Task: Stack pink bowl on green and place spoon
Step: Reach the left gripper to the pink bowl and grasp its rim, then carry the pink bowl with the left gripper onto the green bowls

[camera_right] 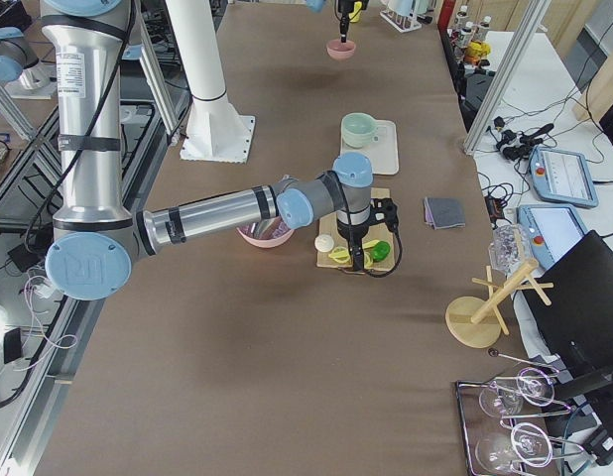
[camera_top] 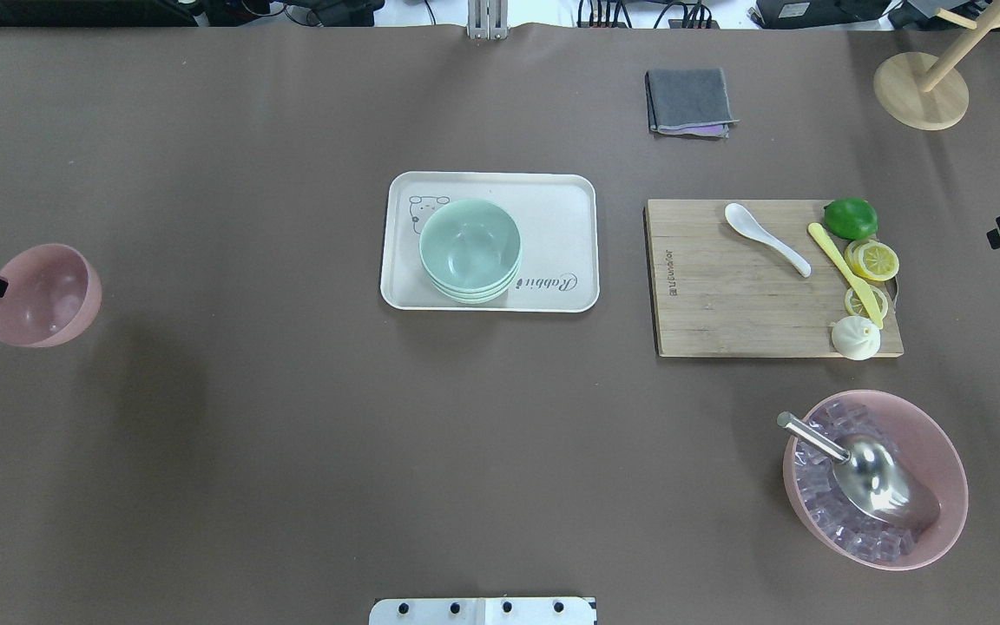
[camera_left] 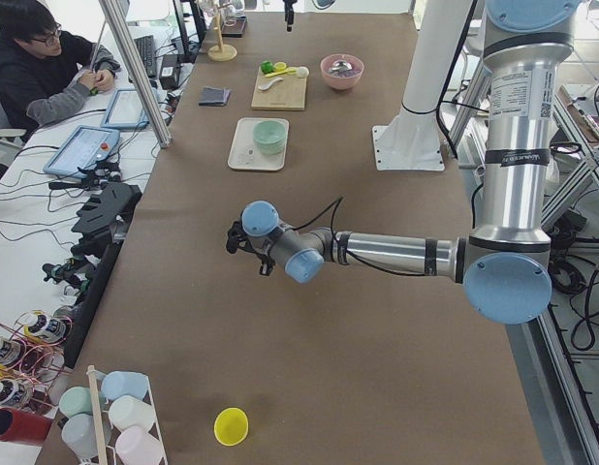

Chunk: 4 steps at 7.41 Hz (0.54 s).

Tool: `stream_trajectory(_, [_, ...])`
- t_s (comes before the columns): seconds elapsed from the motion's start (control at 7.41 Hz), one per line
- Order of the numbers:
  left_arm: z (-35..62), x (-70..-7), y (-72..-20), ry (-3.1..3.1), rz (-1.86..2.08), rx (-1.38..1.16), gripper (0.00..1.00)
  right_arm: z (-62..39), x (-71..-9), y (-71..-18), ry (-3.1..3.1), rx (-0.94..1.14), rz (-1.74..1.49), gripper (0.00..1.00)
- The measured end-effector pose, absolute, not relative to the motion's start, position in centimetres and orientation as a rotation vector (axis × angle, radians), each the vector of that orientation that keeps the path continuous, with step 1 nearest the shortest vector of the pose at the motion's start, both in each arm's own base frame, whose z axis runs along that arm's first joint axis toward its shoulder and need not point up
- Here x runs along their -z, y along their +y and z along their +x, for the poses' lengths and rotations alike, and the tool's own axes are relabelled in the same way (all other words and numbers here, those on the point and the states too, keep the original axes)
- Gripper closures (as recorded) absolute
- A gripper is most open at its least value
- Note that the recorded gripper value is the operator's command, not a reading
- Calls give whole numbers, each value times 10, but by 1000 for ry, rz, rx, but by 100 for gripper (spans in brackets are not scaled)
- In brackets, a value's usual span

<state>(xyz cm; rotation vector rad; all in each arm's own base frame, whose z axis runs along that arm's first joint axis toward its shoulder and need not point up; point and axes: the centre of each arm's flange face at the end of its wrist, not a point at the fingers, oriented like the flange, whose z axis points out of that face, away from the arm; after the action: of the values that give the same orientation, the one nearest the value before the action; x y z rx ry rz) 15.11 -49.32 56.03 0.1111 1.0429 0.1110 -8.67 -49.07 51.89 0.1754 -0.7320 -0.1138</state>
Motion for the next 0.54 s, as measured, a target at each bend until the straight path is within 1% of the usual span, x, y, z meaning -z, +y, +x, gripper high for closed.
stream_trajectory(0.27, [175,-461,-518,1085,58,25,100,-87,-518,-491,-732,114,179,0])
stream_trajectory(0.54, [227,-353,-533,1112,-33,115,100,-87,-516,-491,-733,111,181,0])
